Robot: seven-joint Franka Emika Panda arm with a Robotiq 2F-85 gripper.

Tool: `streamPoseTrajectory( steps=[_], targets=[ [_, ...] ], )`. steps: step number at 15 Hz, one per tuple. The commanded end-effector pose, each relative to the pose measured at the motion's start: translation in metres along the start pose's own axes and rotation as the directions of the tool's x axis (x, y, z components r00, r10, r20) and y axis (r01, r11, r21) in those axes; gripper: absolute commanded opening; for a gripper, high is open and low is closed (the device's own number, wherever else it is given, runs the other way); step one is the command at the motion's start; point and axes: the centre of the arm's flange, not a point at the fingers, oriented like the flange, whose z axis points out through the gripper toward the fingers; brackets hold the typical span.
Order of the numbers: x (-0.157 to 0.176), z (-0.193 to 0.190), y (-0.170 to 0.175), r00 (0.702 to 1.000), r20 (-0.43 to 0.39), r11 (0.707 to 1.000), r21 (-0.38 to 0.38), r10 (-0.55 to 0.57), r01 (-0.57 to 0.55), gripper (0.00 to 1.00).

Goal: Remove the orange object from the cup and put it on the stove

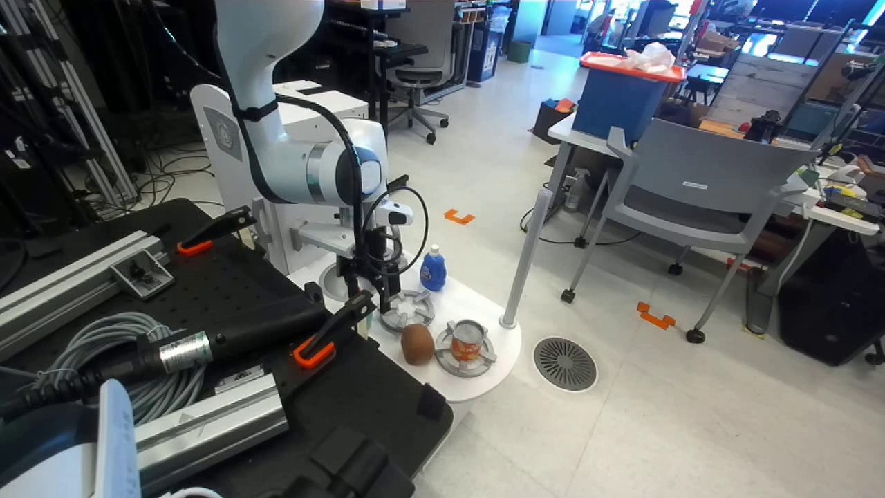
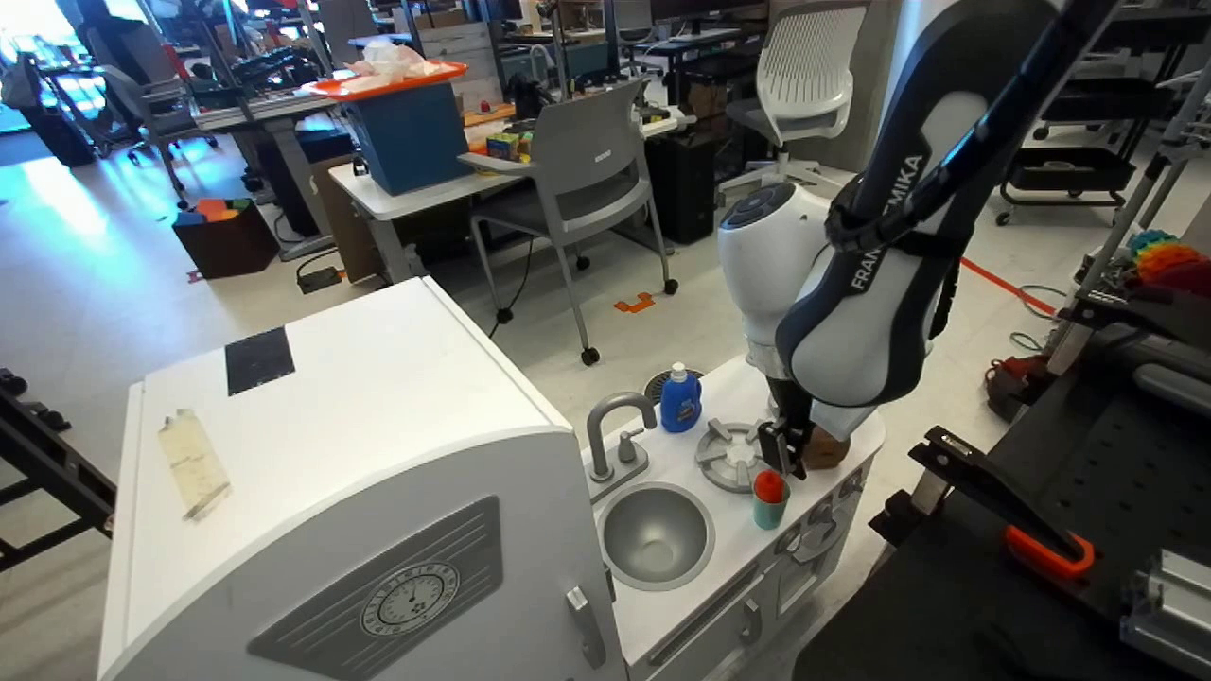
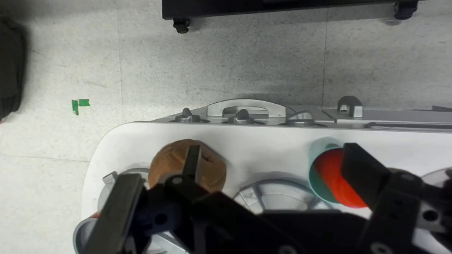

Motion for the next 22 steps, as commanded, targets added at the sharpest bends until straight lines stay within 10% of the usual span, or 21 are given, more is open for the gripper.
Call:
streamPoseTrajectory(
  steps=[1,22],
  targets=[
    [-0.005,-0.018,-0.004,0.999,0.030,0.998,0.055,-0.042,0.040,1.00],
    [0.015,0.022,-0.065,0.994,-0.052,0.996,-0.016,-0.091,0.090,0.94]
  ],
)
